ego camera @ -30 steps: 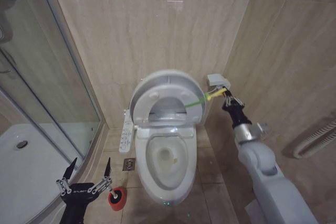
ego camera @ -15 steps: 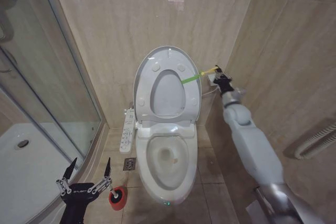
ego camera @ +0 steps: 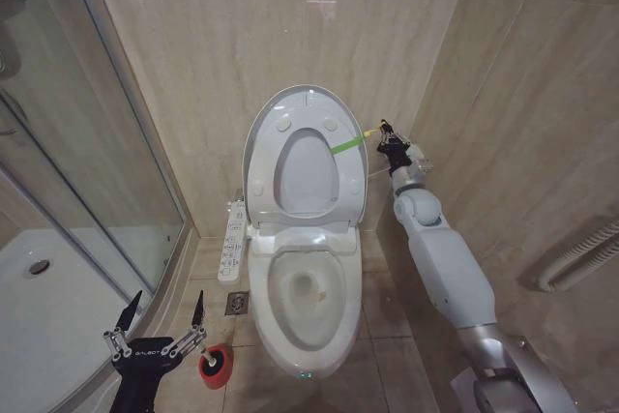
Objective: Open the toilet lid, clean the toilet bowl with a toilet brush, close the toilet lid, and flush.
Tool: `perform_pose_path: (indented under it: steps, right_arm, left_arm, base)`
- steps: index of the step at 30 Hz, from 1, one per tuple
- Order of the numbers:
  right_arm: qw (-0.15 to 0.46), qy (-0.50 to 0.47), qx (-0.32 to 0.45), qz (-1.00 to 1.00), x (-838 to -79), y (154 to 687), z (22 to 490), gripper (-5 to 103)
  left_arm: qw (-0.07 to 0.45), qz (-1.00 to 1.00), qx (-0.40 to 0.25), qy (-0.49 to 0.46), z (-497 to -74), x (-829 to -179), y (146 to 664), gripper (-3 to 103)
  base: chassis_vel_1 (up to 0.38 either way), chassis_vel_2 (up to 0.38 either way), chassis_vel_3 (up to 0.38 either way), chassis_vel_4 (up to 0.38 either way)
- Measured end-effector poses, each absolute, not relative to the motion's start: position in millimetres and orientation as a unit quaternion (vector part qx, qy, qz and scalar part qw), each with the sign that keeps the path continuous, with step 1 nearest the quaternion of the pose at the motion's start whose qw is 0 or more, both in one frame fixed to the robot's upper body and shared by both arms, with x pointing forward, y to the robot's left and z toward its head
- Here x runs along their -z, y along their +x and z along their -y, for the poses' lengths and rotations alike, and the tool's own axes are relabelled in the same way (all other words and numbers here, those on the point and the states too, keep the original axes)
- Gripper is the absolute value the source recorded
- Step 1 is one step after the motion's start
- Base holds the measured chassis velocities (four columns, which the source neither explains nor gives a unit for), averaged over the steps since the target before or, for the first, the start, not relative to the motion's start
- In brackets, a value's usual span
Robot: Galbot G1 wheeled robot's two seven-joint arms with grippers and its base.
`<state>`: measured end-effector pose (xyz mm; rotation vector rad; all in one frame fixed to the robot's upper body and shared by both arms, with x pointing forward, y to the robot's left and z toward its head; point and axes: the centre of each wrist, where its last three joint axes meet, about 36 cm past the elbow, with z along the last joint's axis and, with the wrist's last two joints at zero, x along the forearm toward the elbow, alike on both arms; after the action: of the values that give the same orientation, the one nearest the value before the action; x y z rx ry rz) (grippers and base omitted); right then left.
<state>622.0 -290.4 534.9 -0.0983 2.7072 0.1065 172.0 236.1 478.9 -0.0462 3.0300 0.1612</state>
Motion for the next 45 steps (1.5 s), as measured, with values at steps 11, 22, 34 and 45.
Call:
perform_pose_path:
  steps: [11, 22, 34, 45]
  right_arm:
    - [0.217, -0.066, -0.056, -0.972, -542, 567, 295, 10]
    - [0.191, -0.09, -0.053, -0.976, -507, 481, 290, 65]
    - [0.185, -0.117, -0.057, -0.974, -503, 440, 272, 92]
    - [0.119, -0.091, -0.095, -0.984, -461, 367, 262, 100]
  left_arm:
    - [0.053, -0.997, -0.053, -0.015, -236, -479, 172, 100]
    - [0.053, -0.997, -0.053, -0.015, -236, -479, 172, 100]
    - [0.053, -0.997, -0.053, -0.015, -236, -479, 172, 100]
    - [0.053, -0.997, -0.053, -0.015, -236, -479, 172, 100]
  base:
    - [0.0, 0.0, 0.0, 0.0]
    - [0.0, 0.0, 0.0, 0.0]
    - [0.0, 0.0, 0.0, 0.0]
    - [0.0, 0.0, 0.0, 0.0]
